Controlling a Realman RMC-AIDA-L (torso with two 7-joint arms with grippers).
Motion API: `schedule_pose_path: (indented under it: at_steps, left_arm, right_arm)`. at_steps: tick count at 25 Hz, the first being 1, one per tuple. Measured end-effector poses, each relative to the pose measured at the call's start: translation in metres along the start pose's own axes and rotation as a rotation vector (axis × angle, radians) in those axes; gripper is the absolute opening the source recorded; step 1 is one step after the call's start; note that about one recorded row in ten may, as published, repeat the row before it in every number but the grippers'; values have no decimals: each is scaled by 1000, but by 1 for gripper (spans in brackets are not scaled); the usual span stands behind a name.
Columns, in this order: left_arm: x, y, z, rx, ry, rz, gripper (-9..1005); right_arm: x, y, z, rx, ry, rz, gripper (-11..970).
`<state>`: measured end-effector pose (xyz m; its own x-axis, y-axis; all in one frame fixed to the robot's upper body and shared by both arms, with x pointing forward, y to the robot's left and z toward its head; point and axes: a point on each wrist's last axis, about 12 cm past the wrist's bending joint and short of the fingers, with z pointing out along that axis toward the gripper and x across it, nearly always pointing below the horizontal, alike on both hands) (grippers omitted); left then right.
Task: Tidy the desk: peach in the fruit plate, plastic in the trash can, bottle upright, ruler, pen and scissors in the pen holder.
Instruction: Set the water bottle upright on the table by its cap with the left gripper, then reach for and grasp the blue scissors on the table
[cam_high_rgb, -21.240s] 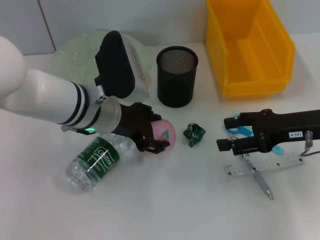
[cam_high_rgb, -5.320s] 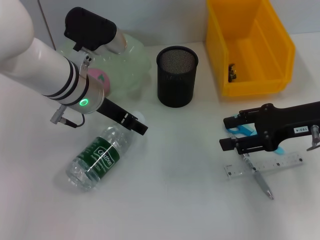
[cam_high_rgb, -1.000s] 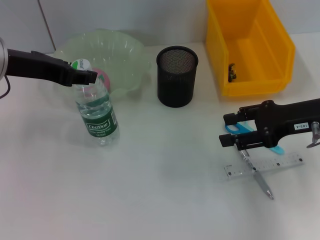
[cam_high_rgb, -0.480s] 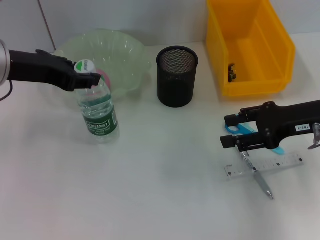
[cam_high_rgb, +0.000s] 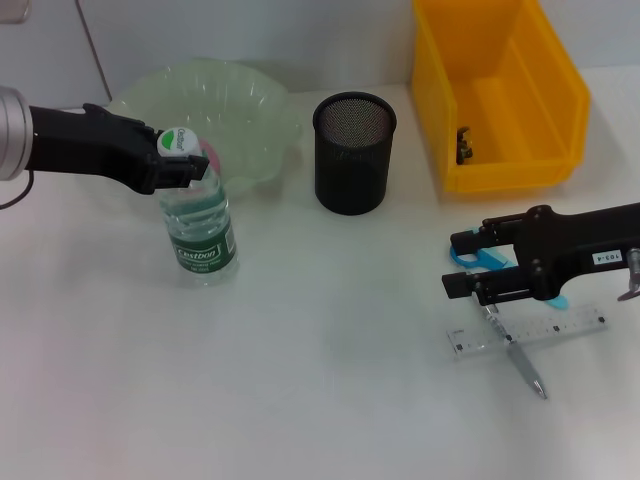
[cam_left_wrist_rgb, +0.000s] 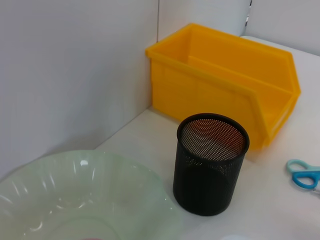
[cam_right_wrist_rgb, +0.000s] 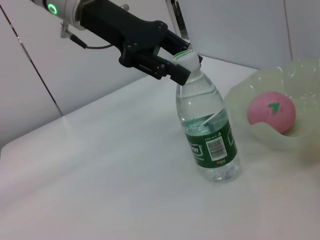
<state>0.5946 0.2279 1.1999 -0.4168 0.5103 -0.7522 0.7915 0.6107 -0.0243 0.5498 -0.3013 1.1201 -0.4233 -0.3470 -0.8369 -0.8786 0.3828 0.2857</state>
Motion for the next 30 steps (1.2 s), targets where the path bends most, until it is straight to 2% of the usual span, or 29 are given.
schedule_pose_path:
  at_steps: [21,26,30]
  left_arm:
    - [2,2,1,1,3,-3,531]
    - [1,2,-1,10,-18,-12,723]
    - [6,4,-12,44,-74,-28,780]
  right_arm:
    - [0,0,0,0,0,1,688]
    - [1,0,0,-1,-1,2,688]
    - [0,0,0,0,0,1,688]
